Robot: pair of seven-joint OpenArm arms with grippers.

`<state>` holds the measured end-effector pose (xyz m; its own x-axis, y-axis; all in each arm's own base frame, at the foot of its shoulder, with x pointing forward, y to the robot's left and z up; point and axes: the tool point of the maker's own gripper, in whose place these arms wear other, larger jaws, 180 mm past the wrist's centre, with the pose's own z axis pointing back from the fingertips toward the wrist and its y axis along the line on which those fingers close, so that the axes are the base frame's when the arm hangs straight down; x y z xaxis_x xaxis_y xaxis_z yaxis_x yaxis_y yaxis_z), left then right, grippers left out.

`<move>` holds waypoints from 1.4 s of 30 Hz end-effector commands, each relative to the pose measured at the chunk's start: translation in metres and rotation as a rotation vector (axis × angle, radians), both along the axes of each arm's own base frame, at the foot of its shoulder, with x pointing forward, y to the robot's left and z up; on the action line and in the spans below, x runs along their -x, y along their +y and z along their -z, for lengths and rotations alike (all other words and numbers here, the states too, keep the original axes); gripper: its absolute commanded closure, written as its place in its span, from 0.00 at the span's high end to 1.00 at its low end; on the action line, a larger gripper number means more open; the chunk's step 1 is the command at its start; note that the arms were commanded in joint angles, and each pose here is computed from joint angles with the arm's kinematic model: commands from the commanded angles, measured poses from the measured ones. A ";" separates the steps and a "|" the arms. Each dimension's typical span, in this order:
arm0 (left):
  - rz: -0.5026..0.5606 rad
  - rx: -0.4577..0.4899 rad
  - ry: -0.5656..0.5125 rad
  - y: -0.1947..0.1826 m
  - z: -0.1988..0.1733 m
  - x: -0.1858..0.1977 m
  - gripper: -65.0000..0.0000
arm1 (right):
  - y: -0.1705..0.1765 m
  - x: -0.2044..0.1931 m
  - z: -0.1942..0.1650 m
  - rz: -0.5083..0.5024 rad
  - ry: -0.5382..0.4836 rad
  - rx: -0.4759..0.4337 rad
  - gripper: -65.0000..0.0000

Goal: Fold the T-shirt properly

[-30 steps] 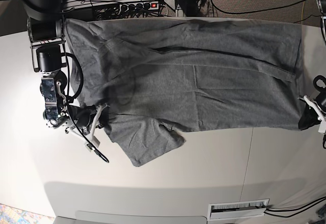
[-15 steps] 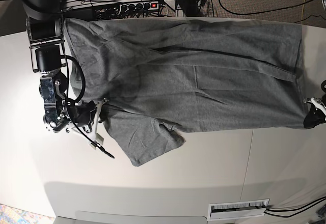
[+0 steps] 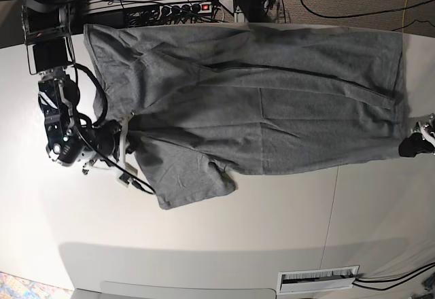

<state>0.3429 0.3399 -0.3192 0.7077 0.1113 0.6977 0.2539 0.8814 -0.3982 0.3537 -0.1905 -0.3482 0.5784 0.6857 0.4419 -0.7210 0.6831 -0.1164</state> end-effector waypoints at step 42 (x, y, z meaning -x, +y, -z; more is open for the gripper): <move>0.169 0.089 0.400 -0.035 0.065 0.150 0.00 | -0.059 0.072 -0.034 0.219 -0.127 -0.090 0.00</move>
<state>0.1830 0.2959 -0.3957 0.9438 0.0206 0.3298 0.1867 0.7904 -0.5835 0.2732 -0.2456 -0.3294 0.6751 0.4975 0.5447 -0.5393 0.8367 -0.0956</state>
